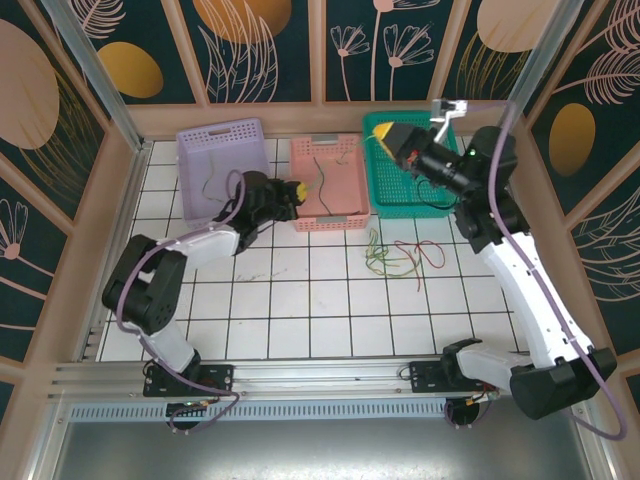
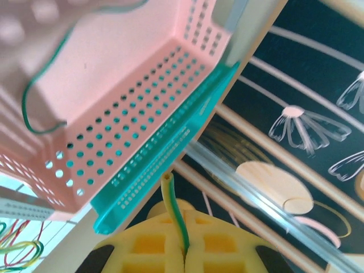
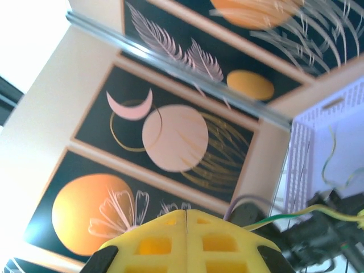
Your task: Untangle the cables
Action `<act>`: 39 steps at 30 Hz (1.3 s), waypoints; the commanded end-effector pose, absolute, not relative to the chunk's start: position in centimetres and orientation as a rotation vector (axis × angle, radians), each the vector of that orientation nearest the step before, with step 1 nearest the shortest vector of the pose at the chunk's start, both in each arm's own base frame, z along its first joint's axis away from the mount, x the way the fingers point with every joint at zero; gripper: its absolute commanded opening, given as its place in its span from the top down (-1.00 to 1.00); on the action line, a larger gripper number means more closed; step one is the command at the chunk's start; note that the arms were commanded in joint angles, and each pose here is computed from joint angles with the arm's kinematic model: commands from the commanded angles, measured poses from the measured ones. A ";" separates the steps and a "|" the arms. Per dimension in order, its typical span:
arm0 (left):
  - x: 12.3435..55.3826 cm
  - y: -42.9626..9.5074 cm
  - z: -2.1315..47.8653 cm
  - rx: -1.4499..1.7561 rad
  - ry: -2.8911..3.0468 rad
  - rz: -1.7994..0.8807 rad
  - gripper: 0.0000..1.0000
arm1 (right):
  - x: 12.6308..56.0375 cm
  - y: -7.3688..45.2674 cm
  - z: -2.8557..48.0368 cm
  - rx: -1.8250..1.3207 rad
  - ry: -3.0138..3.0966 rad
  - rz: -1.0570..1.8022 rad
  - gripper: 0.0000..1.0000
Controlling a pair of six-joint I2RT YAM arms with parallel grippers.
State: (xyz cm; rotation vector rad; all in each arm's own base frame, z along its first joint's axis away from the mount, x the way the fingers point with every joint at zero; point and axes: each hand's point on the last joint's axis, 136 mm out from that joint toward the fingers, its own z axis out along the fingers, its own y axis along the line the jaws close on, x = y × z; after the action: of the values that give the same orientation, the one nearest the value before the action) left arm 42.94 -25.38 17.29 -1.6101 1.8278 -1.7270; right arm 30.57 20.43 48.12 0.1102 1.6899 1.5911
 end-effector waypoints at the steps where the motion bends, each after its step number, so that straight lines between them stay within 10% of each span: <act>1: 42.6 -22.8 17.4 -1.604 1.815 -1.677 1.00 | 28.8 19.0 52.7 0.001 1.551 1.567 1.00; 39: 44.8 -8.1 17.9 -1.351 2.149 -0.812 1.00 | 30.1 14.1 53.7 0.119 1.373 1.347 1.00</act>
State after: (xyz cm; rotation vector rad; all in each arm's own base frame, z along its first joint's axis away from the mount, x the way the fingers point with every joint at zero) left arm 45.64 -12.04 21.04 -1.2567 2.1434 -1.0491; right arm 31.13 16.33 47.43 0.1587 1.6390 1.3754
